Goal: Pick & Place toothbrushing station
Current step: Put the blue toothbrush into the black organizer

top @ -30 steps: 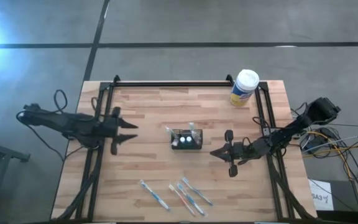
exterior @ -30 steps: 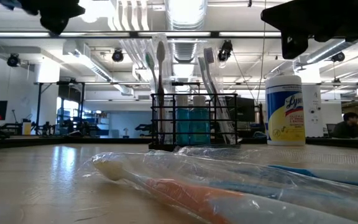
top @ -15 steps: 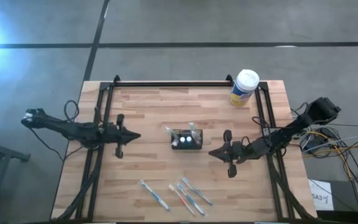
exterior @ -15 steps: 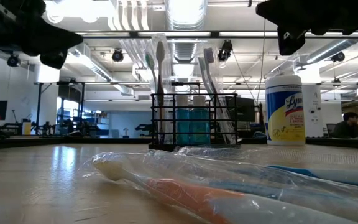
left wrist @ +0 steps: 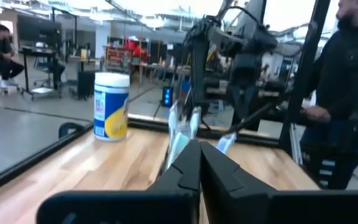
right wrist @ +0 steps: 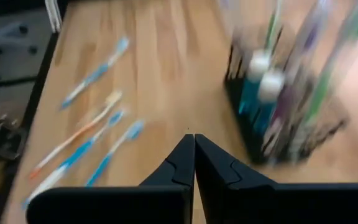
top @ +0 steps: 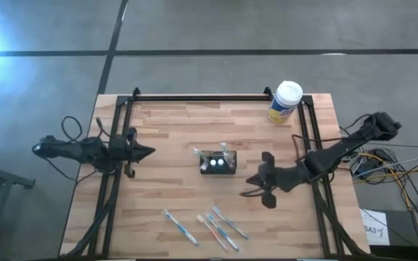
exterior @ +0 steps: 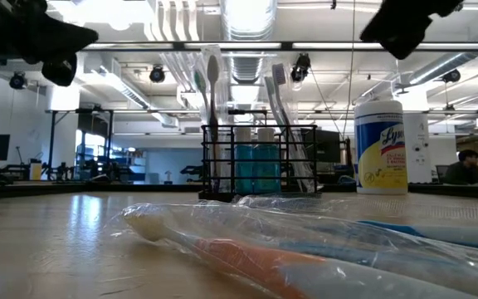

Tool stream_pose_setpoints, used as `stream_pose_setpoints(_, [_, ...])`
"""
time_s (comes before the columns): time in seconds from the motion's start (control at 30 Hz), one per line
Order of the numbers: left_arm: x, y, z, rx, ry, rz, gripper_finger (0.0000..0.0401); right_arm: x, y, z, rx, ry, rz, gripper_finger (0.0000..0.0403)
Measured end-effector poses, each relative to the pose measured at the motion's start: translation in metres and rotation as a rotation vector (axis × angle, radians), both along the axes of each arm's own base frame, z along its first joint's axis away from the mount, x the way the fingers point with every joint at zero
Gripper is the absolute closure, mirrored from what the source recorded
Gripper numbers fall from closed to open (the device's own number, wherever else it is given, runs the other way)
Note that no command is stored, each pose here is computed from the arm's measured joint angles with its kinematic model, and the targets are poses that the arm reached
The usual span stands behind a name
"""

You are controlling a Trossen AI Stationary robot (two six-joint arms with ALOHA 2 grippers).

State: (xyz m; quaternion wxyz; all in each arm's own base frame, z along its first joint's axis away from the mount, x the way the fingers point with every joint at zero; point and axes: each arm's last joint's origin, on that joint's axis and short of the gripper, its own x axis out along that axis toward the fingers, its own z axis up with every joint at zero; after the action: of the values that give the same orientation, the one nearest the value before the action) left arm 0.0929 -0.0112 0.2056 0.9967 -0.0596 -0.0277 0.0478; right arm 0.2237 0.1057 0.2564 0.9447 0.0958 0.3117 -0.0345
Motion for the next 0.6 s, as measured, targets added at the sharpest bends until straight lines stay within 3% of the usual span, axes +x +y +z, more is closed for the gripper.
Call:
stream_pose_setpoints(0.1, [-0.001,0.001,-0.002,0.0,0.01,0.009,0.039,0.009,0.006,0.001,0.097,0.136,-0.058,0.0394])
stream_pose_setpoints(0.23, [-0.002,0.002,-0.001,-0.07,-0.006,0.042,0.0386,0.026,0.016,-0.006,0.113,0.282,-0.142,0.0394])
stream_pose_setpoints(0.43, [-0.003,0.002,0.006,-0.091,-0.028,0.039,0.0392,0.068,0.041,-0.022,0.183,0.397,-0.143,0.0394])
stream_pose_setpoints(0.6, [-0.003,0.002,0.005,-0.111,-0.024,0.038,0.0392,0.101,0.058,-0.034,0.141,0.429,-0.117,0.0383])
